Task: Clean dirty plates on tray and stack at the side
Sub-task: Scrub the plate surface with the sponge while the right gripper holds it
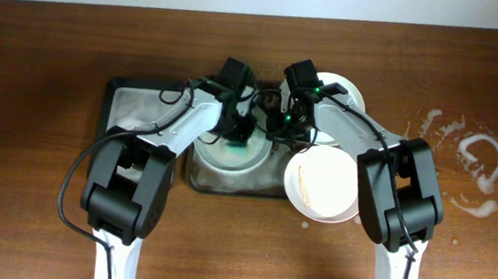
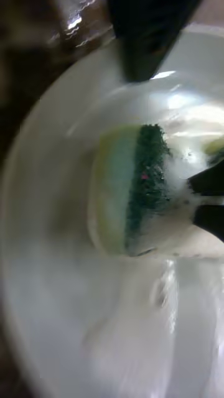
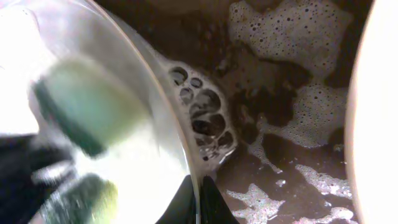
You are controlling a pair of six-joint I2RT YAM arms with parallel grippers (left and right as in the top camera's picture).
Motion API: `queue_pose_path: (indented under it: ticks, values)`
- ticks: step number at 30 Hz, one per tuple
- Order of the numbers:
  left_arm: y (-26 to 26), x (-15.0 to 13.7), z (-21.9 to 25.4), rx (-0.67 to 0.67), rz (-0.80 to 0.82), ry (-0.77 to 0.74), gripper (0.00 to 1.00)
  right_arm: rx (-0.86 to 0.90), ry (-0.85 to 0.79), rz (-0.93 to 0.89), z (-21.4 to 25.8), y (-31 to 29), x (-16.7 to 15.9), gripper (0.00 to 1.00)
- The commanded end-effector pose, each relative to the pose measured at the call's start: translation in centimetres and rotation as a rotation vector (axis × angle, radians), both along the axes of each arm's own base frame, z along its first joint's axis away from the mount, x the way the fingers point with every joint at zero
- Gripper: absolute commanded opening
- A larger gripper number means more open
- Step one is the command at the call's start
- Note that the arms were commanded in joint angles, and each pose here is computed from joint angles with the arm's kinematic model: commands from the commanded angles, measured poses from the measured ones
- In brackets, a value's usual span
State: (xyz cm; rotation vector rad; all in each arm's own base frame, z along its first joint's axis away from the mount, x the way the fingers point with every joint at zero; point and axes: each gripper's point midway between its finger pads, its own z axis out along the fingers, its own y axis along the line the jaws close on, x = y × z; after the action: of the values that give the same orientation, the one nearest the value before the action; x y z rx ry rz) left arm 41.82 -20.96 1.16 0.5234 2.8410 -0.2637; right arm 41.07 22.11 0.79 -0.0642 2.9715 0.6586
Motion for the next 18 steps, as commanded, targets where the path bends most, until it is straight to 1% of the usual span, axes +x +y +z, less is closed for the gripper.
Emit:
queue_pose_path:
  ticks: [1,2,3,4,7,8,9,10,11,13,14,15,18]
  values:
    - [6.7,2.0,-2.4,0.31,0.314,-0.104,0.01,-0.006,0.031,0.013,-1.1,0.0,-0.8,0.04]
    - [7.7,2.2,-2.2,0.354,0.357,-0.124,0.01,-0.006,0.031,0.013,-1.1,0.0,-0.8,0.04]
    - [9.2,1.8,-1.9,0.425,0.403,-0.133,0.01,-0.006,0.031,0.013,-1.1,0.0,-0.8,0.04]
    - [10.0,1.2,-1.8,0.471,0.413,-0.124,0.01,-0.006,0.031,0.012,-1.1,0.1,-0.8,0.04]
    - [11.5,-1.3,-1.9,0.566,0.383,-0.033,0.01,-0.006,0.031,0.012,-1.1,0.1,-0.8,0.04]
    - [11.5,-2.4,-2.1,0.573,0.345,0.018,0.01,-0.006,0.03,0.012,-1.1,0.1,-0.8,0.04]
    - [10.9,-3.1,-2.4,0.549,0.29,0.064,0.01,-0.005,0.03,0.012,-1.1,0.1,-0.8,0.04]
    - [9.3,-4.1,-3.0,0.478,0.19,0.131,0.01,-0.005,0.03,0.012,-1.1,0.1,-0.8,0.04]
    - [8.2,-4.6,-3.3,0.424,0.129,0.164,0.01,-0.006,0.031,0.012,-1.1,0.1,-0.8,0.04]
    - [3.9,-6.2,-3.7,0.205,-0.088,0.245,0.01,-0.006,0.031,0.012,-1.1,0.1,-0.8,0.04]
    - [1.6,-6.8,-3.5,0.084,-0.203,0.26,0.01,-0.006,0.031,0.012,-1.1,0.1,-0.8,0.04]
    - [0.2,-7.1,-3.1,0.002,-0.279,0.26,0.01,-0.006,0.031,0.012,-1.1,0.1,-0.8,0.04]
    - [-1.6,-7.5,-2.6,-0.104,-0.387,0.245,0.01,-0.006,0.03,0.012,-1.1,0.1,-0.8,0.04]
